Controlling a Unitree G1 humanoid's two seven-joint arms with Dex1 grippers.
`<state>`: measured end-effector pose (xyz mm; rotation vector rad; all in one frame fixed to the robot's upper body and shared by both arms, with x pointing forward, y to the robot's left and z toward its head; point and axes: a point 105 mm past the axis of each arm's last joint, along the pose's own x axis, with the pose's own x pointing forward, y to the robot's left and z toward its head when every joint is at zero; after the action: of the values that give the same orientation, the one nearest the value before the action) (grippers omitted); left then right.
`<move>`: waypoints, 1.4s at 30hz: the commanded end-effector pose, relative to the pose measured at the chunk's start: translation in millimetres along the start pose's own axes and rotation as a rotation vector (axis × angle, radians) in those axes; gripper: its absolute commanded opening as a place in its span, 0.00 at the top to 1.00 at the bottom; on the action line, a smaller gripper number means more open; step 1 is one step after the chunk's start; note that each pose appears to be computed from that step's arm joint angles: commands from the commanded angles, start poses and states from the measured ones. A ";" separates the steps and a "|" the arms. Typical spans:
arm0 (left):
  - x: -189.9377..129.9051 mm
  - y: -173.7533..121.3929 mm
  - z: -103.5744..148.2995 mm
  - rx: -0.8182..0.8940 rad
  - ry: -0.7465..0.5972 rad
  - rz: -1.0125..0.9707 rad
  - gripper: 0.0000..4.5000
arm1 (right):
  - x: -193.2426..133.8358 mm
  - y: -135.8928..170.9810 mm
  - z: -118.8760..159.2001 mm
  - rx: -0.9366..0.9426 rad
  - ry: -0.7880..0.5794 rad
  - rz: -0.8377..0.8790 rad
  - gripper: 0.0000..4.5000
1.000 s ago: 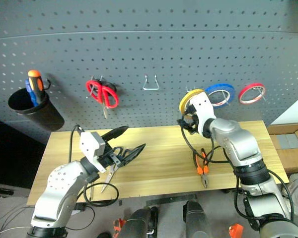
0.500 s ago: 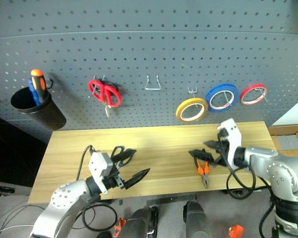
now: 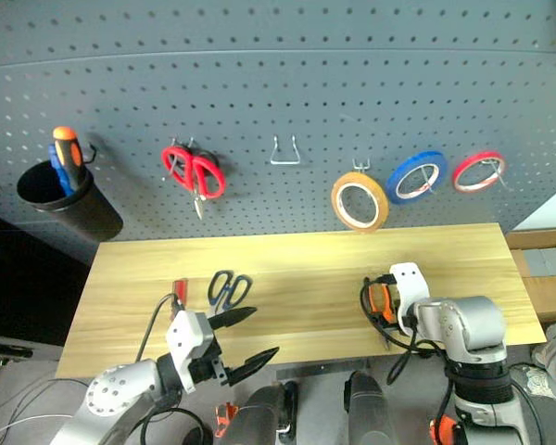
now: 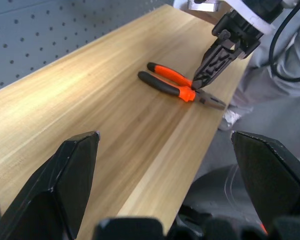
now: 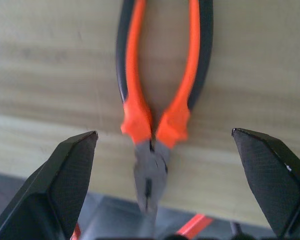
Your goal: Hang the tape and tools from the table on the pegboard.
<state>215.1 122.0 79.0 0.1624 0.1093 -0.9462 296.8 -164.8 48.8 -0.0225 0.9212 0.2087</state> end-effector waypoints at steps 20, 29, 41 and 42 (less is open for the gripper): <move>0.6 -9.2 16.8 0.075 -0.053 0.013 0.00 | 21.5 20.7 5.1 0.048 0.007 -0.028 0.01; 0.5 -5.4 17.4 0.083 -0.049 0.026 0.00 | 37.0 20.2 -3.8 0.013 0.037 -0.078 0.14; -2.9 10.4 17.6 0.089 -0.057 0.076 0.00 | -21.7 52.3 7.0 -0.294 -0.029 0.265 0.48; -3.1 13.5 19.1 0.088 -0.069 0.091 0.00 | -37.3 65.1 9.5 -0.376 -0.066 0.367 0.48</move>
<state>222.8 125.3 91.4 0.2222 0.0390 -0.8883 285.9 -139.4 59.9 -0.1823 0.9149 0.4593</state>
